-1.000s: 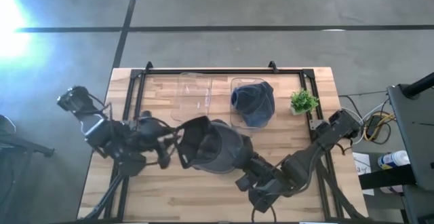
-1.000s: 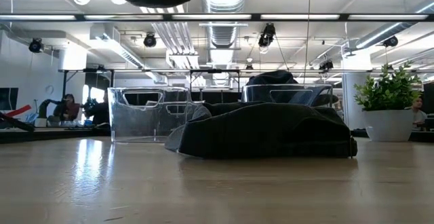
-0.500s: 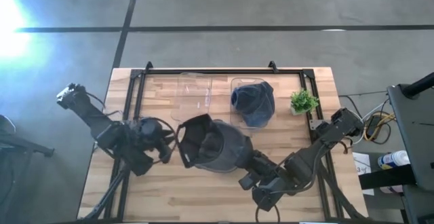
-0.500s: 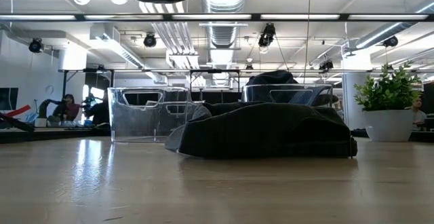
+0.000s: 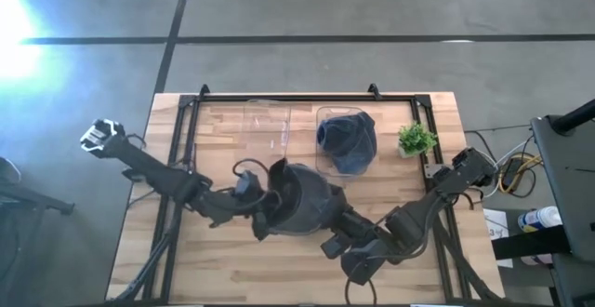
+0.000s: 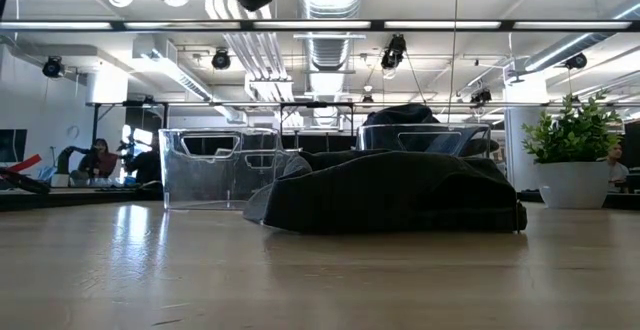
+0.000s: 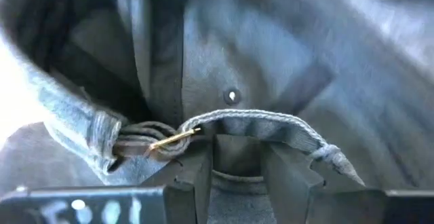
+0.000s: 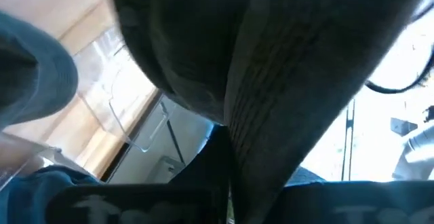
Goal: Pick & Place hat
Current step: Put the left black cap into the left transparent bin
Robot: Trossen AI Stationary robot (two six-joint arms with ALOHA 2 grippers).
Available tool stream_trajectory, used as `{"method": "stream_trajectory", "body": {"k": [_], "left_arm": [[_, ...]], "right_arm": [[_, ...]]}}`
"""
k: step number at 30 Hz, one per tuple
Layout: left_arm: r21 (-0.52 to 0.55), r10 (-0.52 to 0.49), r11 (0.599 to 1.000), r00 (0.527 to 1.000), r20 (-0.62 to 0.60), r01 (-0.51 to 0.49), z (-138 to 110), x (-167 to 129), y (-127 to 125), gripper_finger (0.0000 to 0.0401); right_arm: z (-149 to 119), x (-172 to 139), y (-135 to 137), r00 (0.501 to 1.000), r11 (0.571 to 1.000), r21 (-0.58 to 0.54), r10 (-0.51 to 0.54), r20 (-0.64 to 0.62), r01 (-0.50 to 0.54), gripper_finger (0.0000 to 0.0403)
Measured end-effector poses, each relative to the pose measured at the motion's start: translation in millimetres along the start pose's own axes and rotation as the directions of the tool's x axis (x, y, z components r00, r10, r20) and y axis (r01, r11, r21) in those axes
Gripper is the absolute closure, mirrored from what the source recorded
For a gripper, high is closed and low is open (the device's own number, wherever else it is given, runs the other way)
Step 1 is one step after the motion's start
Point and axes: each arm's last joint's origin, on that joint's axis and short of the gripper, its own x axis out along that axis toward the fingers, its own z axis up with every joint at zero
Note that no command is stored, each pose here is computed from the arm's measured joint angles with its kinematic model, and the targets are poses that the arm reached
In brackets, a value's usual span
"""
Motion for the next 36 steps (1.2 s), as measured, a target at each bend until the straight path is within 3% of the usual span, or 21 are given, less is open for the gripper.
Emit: {"method": "stream_trajectory", "body": {"k": [3, 8, 13, 17, 23, 25, 32, 36], "left_arm": [[0.006, -0.023, 1.000, 1.000, -0.022, 0.023, -3.0, 5.9, -4.5, 0.0284], [0.064, -0.084, 0.995, 0.996, 0.024, 0.082, 13.2, 5.5, -21.9, 0.0284], [0.117, -0.090, 0.989, 0.995, 0.040, 0.085, 23.3, 1.9, -29.3, 0.0284], [0.132, -0.072, 0.989, 0.997, -0.012, 0.073, 24.6, -1.3, -29.0, 0.0284], [0.090, -0.145, 0.984, 0.987, -0.066, 0.151, 31.3, -9.4, -32.0, 0.0284], [0.092, -0.159, 0.982, 0.986, -0.053, 0.164, 38.6, -17.1, -32.1, 0.0284], [0.111, -0.238, 0.965, 0.971, -0.023, 0.239, 62.9, -56.8, -26.6, 0.0284], [0.059, -0.274, 0.960, 0.962, 0.012, 0.273, 74.8, -76.5, -20.5, 0.0284]], "right_arm": [[2.5, 0.0, -2.6, 1.000, 0.999, 0.054, -0.005, 0.026, 0.004, 0.0390], [8.7, 4.8, 0.9, 0.992, 0.979, 0.192, 0.052, 0.112, -0.073, 0.0390], [10.2, 11.6, 1.8, 0.982, 0.921, 0.361, 0.094, 0.166, -0.149, 0.0390], [10.3, 11.9, -2.6, 0.977, 0.822, 0.542, 0.083, 0.196, -0.178, 0.0389], [4.4, 7.7, -11.8, 0.919, 0.565, 0.732, 0.144, 0.367, -0.381, 0.0389], [6.0, 6.6, -12.4, 0.903, 0.505, 0.754, 0.150, 0.403, -0.420, 0.0389], [-8.2, -1.6, -26.2, 0.893, 0.471, 0.768, 0.119, 0.433, -0.435, 0.0390], [-26.0, -4.7, -38.4, 0.896, 0.363, 0.823, 0.089, 0.436, -0.437, 0.0390]]}}
